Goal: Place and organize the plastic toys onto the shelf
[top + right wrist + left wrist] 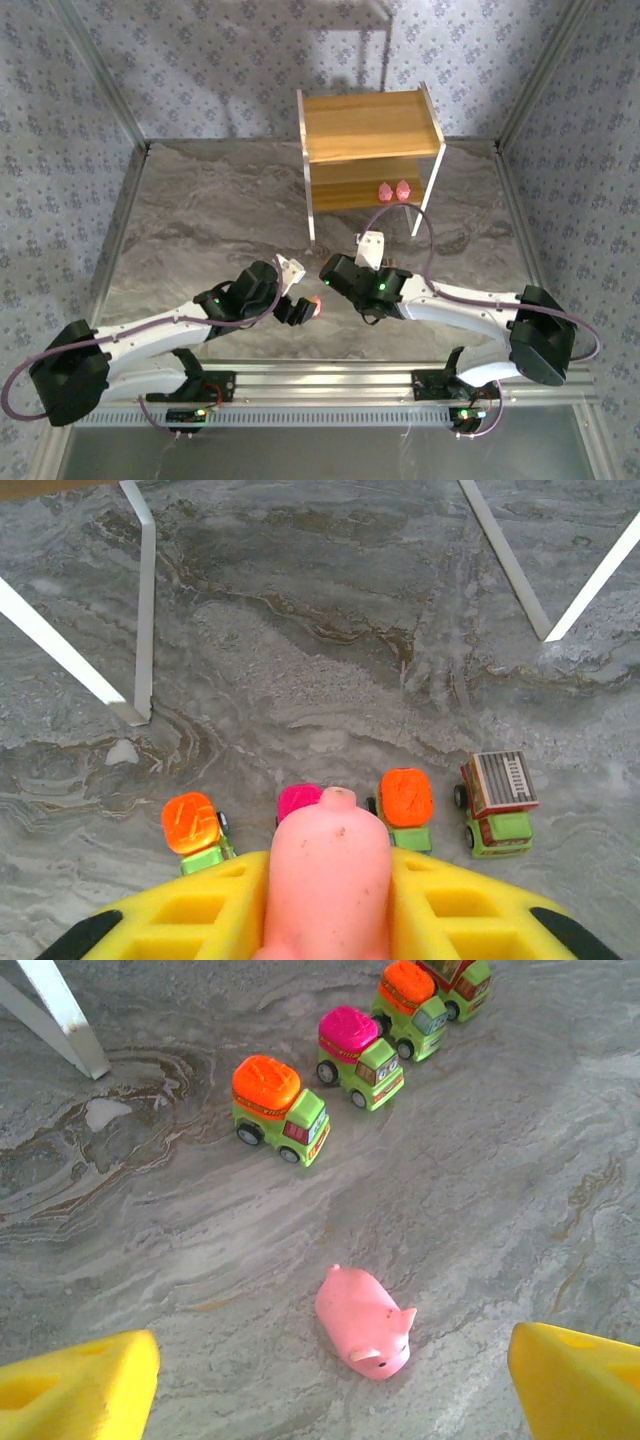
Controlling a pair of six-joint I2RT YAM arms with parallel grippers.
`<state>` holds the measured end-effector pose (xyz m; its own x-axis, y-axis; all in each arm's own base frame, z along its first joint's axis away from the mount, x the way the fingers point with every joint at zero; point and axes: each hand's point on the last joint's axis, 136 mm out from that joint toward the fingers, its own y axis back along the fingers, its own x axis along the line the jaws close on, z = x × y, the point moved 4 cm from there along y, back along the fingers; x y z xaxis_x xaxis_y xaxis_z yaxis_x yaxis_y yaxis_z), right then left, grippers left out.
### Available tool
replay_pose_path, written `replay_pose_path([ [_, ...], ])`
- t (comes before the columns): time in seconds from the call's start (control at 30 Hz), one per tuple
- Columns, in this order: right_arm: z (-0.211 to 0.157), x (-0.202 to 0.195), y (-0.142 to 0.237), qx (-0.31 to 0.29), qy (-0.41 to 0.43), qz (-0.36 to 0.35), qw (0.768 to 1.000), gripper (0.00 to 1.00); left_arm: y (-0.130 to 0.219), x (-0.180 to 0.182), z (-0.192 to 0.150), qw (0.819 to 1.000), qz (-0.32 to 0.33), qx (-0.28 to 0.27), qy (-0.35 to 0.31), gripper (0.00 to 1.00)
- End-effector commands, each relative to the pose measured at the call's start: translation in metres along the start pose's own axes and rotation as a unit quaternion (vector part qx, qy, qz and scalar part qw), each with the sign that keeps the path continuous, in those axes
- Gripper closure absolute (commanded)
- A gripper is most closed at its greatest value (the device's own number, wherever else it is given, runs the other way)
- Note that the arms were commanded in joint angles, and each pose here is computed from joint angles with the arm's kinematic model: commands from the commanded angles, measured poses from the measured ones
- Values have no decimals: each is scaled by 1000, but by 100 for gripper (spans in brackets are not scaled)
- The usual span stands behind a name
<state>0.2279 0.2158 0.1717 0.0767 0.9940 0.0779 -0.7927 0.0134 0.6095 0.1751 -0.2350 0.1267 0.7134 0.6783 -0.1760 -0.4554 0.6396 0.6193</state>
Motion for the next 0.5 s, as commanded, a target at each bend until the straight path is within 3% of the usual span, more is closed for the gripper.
replay_pose_path([
  [0.0, 20, 5, 1, -10, 11, 16, 1000, 68, 5, -8, 14, 999, -17, -26, -12, 10],
  [0.47, 80, 5, -12, -22, 12, 32, 999, 68, 5, -8, 14, 999, -17, -27, -13, 10],
])
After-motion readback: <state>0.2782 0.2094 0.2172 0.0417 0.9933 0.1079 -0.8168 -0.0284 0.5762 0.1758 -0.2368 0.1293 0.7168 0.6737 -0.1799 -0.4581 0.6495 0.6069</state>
